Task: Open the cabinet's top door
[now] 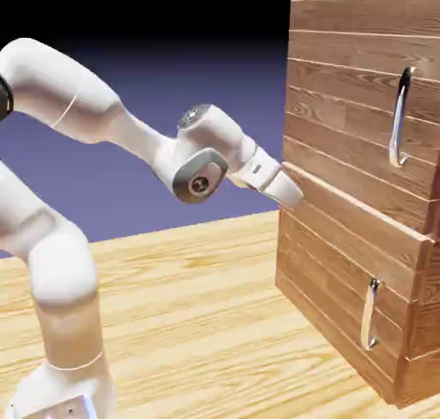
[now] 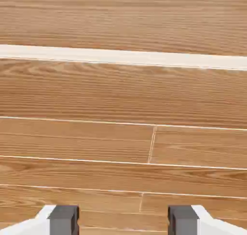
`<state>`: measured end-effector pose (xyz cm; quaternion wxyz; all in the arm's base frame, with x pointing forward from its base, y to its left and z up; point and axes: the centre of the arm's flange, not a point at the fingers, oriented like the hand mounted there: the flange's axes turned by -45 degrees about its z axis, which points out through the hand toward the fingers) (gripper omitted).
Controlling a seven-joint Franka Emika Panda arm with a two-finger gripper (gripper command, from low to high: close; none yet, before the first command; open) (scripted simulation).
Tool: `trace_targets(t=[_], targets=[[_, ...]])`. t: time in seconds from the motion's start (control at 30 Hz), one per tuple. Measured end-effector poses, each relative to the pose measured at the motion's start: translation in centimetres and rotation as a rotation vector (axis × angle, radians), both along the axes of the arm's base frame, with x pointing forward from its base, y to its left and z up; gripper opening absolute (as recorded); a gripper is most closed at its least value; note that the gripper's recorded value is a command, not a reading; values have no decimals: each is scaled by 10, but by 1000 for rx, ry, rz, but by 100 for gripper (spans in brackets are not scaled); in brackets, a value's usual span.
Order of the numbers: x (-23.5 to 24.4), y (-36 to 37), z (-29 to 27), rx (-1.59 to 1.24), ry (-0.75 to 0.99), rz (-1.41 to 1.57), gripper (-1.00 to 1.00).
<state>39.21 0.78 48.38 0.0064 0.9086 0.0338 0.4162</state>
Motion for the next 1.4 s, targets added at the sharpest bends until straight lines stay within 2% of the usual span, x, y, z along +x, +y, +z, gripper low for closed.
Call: trace_targets(t=[0.4,0.73,1.07,1.4], targets=[[-5,-5,100,-3,-265,47,0],[-18,-35,156,12,-456,60,0],[-25,-85,177,36,-603,53,0],[-16,-149,161,59,-691,29,0]])
